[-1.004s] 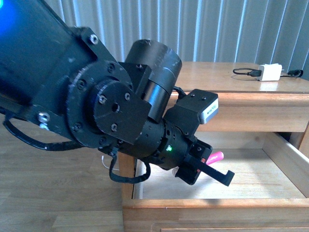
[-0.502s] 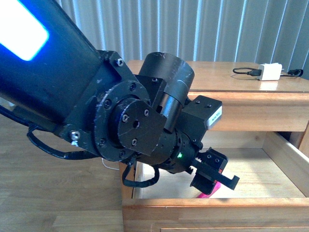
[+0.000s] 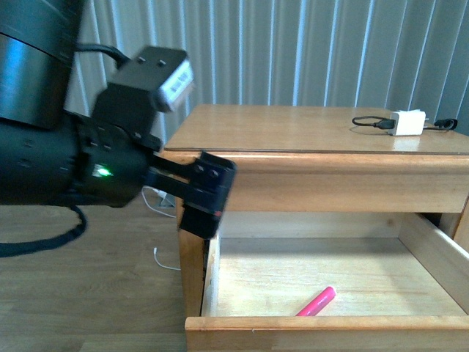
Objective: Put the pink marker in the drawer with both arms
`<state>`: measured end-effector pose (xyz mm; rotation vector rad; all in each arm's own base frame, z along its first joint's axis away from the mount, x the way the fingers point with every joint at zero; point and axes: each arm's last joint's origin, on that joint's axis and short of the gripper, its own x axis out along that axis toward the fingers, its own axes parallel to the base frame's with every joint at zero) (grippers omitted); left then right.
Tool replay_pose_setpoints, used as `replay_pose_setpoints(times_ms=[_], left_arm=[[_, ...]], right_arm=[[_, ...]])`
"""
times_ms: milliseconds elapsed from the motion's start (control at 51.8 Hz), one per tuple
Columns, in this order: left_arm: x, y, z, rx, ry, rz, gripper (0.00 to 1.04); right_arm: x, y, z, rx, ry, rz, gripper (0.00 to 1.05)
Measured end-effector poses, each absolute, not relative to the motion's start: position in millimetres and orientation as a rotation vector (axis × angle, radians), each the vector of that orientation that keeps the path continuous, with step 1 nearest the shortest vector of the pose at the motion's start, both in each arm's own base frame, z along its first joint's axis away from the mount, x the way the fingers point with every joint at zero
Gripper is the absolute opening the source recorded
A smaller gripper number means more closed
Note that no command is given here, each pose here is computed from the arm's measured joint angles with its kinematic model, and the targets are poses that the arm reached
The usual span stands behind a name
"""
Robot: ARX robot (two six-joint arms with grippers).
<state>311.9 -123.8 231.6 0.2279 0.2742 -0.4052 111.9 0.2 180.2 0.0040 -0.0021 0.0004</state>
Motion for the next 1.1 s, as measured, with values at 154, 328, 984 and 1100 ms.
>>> replay_pose_setpoints(times_ms=[154, 328, 984, 1100], left_arm=[[272.6, -85.6, 253.4, 0.150, 0.172, -0.296, 0.99], [210.3, -30.6, 243.7, 0.033, 0.148, -0.113, 0.99], [130.3, 12.0, 203.9, -0.146, 0.080, 0.114, 0.95], [126.6, 3.9, 196.6, -0.056, 0.010, 0.027, 0.73]], right_arm=[[111.9, 0.2, 180.2, 0.004, -0.002, 0.000, 0.96], [111.9, 0.2, 180.2, 0.004, -0.002, 0.000, 0.96], [111.9, 0.2, 180.2, 0.004, -0.002, 0.000, 0.96], [111.9, 0.2, 180.2, 0.004, -0.002, 0.000, 0.96]])
